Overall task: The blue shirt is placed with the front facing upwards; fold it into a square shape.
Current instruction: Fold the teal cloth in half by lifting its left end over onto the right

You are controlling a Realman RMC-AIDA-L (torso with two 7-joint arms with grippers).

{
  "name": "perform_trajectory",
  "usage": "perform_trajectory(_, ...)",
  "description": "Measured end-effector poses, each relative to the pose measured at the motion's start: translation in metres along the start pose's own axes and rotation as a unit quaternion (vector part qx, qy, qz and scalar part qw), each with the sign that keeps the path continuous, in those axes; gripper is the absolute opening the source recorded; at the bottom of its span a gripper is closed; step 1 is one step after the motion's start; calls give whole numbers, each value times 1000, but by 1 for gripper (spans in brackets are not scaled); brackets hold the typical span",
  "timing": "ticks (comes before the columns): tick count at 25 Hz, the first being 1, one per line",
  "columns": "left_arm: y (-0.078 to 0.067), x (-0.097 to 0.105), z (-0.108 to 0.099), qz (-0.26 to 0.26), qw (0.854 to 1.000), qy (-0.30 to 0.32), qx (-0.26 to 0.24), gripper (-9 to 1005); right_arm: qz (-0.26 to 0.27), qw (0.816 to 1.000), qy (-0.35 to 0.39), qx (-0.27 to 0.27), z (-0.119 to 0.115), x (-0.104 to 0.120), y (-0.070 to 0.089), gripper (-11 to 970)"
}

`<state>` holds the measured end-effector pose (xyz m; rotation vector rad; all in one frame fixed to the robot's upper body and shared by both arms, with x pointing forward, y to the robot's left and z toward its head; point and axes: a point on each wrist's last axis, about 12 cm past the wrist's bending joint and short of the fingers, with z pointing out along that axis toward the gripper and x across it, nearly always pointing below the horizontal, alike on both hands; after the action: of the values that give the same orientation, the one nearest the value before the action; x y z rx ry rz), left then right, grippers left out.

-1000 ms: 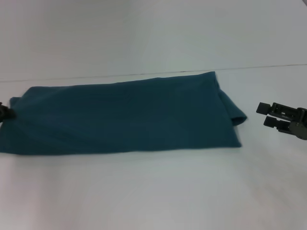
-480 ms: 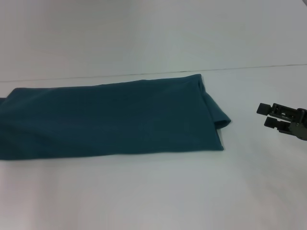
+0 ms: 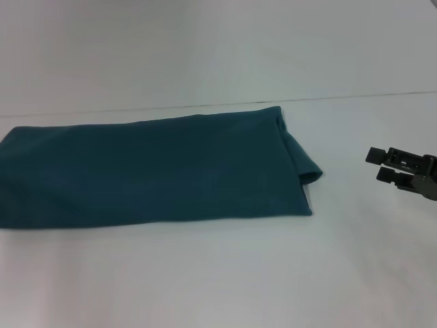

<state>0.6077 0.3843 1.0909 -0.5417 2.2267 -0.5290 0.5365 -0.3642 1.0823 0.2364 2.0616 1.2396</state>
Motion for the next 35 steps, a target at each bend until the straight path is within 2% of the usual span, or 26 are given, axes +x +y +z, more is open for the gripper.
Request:
perform_trajectory(6, -15, 2, -1, 15, 998, 18, 57, 56, -1, 1000, 0, -1, 1, 0, 0, 864)
perform_trajectory(14, -37, -2, 0, 24, 994, 34, 99, 57, -2, 1000, 0, -1, 1, -1, 1, 863)
perform_trajectory(26, -69, -15, -14, 36, 981, 41, 184, 57, -1, 1000, 1, -4, 3, 0, 1, 862)
perform_trajectory(35, -95, -16, -11, 43, 973, 64, 219, 56, -1, 1000, 1, -4, 3, 0, 2, 864)
